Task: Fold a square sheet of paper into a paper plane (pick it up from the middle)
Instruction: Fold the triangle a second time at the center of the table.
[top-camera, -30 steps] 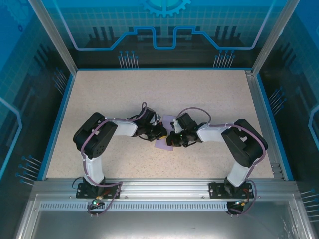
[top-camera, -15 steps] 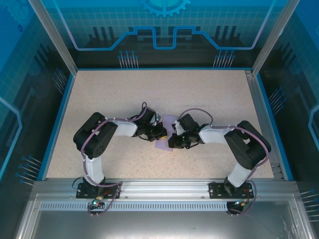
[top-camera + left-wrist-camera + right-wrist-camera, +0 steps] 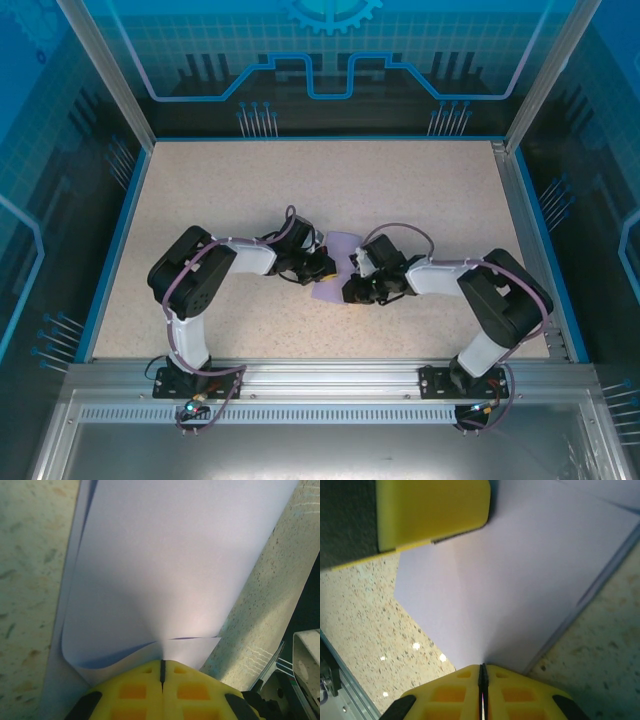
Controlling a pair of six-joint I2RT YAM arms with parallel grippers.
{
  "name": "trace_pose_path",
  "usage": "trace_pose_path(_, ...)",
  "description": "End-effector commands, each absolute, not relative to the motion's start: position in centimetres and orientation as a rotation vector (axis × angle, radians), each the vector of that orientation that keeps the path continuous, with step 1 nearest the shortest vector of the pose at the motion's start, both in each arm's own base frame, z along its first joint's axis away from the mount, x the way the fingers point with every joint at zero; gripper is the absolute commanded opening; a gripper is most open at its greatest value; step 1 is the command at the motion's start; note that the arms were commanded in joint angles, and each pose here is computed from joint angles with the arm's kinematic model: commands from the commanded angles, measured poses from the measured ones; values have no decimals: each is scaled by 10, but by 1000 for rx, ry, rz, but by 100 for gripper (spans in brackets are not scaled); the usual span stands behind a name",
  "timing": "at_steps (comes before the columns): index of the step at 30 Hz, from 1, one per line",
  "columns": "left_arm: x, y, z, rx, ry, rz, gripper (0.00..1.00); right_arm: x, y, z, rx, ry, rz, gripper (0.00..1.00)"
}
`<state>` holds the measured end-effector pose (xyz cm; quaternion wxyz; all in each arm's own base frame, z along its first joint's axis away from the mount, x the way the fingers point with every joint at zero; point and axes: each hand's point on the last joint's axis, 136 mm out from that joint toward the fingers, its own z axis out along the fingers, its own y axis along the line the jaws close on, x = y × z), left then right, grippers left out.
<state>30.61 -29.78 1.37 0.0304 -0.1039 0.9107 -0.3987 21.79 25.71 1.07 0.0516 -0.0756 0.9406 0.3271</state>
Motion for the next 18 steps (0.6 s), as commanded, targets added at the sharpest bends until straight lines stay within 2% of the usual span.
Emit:
trace_pose_path(1, 287, -278, -21, -377, 2936, -1072, 0, 185, 228, -9, -209, 3017, 892, 11)
trace_pose_path(10, 287, -279, -19, -371, 2932, -1080, 0, 187, 220, 7, -206, 2995, 823, 12)
trace_pose_path(18, 288, -283, -15, -357, 2920, -1105, 0, 220, 265, 53, -203, 2792, 1089, 12)
